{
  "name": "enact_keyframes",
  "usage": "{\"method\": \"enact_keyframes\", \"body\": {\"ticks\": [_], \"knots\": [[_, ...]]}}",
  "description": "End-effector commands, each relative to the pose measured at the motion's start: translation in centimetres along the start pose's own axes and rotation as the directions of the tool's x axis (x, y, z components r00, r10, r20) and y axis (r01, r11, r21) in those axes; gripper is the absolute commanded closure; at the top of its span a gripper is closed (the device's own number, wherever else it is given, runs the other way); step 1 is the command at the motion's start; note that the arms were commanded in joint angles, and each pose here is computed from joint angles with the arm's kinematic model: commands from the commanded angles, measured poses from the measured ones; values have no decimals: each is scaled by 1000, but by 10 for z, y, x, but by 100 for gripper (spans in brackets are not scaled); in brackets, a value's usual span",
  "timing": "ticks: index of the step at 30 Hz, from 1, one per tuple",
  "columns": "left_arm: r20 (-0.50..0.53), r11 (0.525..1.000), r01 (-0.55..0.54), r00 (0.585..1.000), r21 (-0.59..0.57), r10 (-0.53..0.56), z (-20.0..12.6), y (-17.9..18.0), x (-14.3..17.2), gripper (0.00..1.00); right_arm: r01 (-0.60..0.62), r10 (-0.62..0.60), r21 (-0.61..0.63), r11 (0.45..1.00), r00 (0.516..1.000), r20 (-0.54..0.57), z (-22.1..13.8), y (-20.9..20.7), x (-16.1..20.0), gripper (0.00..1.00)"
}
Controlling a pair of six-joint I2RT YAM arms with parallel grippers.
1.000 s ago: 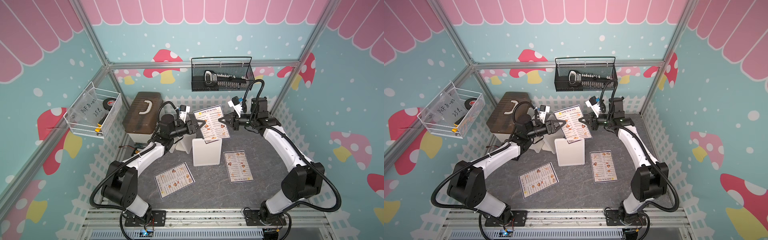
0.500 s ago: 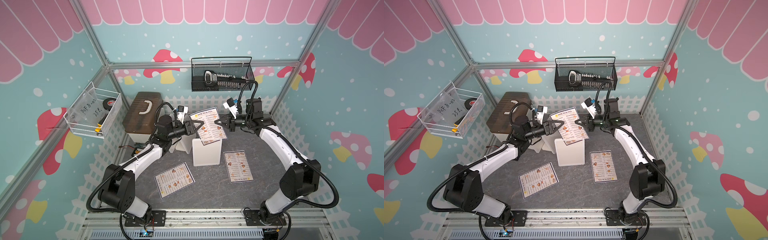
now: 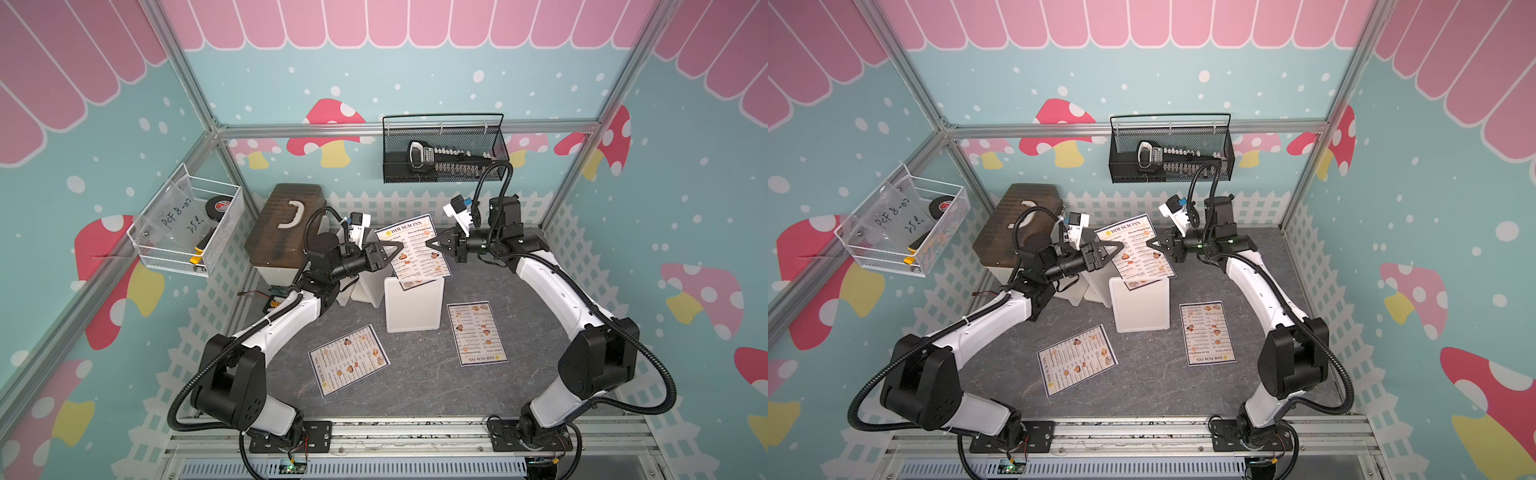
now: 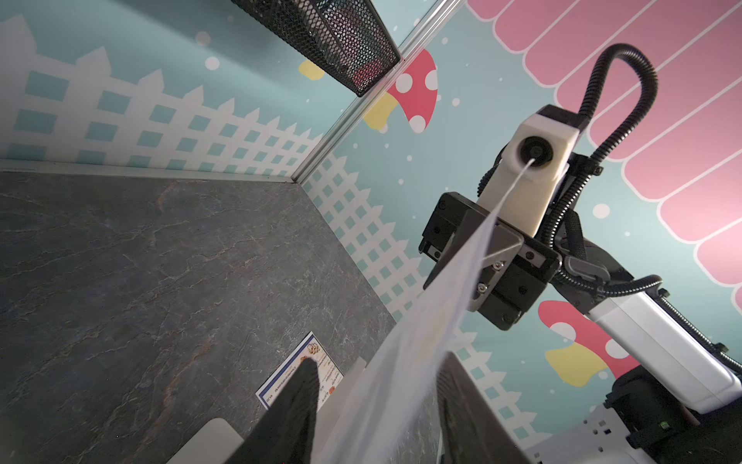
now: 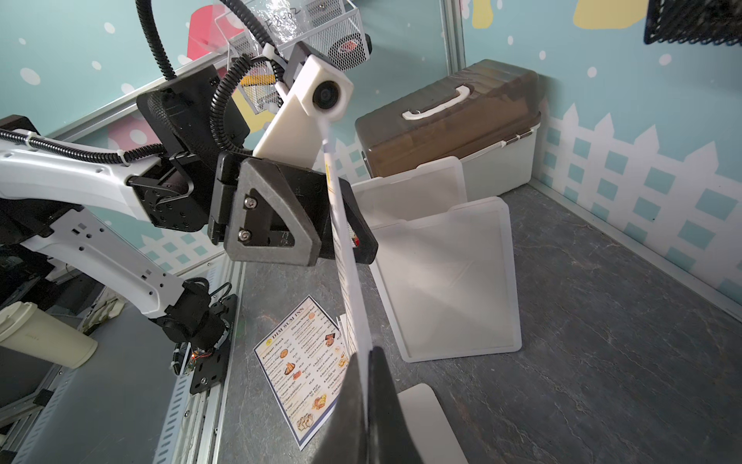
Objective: Insert the menus into the narrow rack
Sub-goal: Insert the menu into the narrow rack.
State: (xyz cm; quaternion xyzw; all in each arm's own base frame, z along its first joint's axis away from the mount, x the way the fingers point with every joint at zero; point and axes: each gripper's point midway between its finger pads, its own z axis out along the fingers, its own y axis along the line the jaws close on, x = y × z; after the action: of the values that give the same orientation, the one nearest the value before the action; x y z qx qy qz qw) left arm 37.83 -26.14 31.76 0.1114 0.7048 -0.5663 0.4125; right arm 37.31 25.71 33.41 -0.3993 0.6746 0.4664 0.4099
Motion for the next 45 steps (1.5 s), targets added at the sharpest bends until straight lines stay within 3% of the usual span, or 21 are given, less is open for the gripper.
{"method": "enact_keyframes", "body": {"ticks": [1,45], "knots": [[33,1000,-10,999,-10,10,-7,-2,-6,53,35,-35,-12,999,999,12,2,4,-6,100],[48,1000,-10,999,-11,11,-12,1,-9,51,-48,45,24,999,993,113,6,-3,-5,100]]}}
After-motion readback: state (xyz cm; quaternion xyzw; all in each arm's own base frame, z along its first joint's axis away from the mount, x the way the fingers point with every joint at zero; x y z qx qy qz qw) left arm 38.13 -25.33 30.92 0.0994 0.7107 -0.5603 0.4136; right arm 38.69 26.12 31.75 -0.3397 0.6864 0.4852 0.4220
